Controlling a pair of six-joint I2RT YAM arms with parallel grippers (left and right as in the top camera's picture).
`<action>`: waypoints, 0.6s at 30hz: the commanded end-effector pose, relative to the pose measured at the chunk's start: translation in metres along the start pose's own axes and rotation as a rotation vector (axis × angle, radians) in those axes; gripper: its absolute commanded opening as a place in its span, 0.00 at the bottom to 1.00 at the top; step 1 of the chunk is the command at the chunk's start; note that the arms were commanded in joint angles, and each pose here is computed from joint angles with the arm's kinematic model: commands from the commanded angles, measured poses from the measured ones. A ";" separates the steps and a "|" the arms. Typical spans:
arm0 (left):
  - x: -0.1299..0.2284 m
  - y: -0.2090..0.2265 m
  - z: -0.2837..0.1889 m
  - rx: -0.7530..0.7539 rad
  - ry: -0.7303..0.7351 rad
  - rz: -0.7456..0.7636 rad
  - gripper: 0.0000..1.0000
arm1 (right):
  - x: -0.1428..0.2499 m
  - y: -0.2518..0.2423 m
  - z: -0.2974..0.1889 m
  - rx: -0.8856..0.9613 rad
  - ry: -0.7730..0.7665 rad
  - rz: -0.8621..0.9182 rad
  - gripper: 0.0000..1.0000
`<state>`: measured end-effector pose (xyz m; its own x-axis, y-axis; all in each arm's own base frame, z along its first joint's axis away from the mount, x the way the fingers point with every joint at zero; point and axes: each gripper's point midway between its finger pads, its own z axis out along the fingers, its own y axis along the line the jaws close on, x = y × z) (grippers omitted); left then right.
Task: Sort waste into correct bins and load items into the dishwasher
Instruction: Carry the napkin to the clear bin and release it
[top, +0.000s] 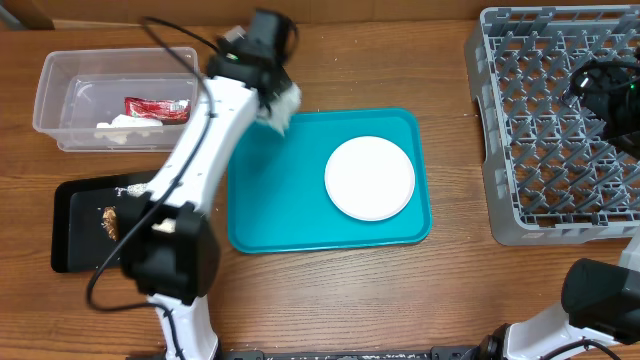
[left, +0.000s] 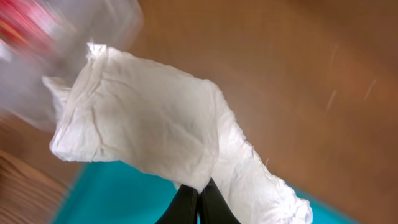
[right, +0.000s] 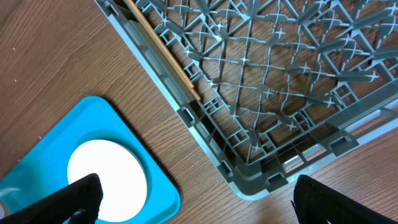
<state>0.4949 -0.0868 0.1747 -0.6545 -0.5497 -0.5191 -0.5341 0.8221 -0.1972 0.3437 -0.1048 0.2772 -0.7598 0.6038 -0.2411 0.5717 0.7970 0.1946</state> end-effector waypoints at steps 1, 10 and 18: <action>-0.077 0.036 -0.040 -0.059 -0.224 -0.096 0.04 | -0.001 0.001 -0.005 -0.001 -0.019 0.001 1.00; -0.159 0.129 -0.034 -0.137 -0.353 -0.315 0.04 | -0.001 0.001 -0.005 -0.001 -0.019 0.001 1.00; -0.166 0.175 0.007 -0.135 -0.251 -0.396 0.15 | -0.001 0.001 -0.005 -0.001 -0.019 0.001 1.00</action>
<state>0.5057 0.1490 0.2412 -0.1996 -0.7257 -0.6584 -0.8015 0.5075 -0.3164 0.3437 -0.1047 0.2773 -0.7598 0.6038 -0.2410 0.5716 0.7970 0.1950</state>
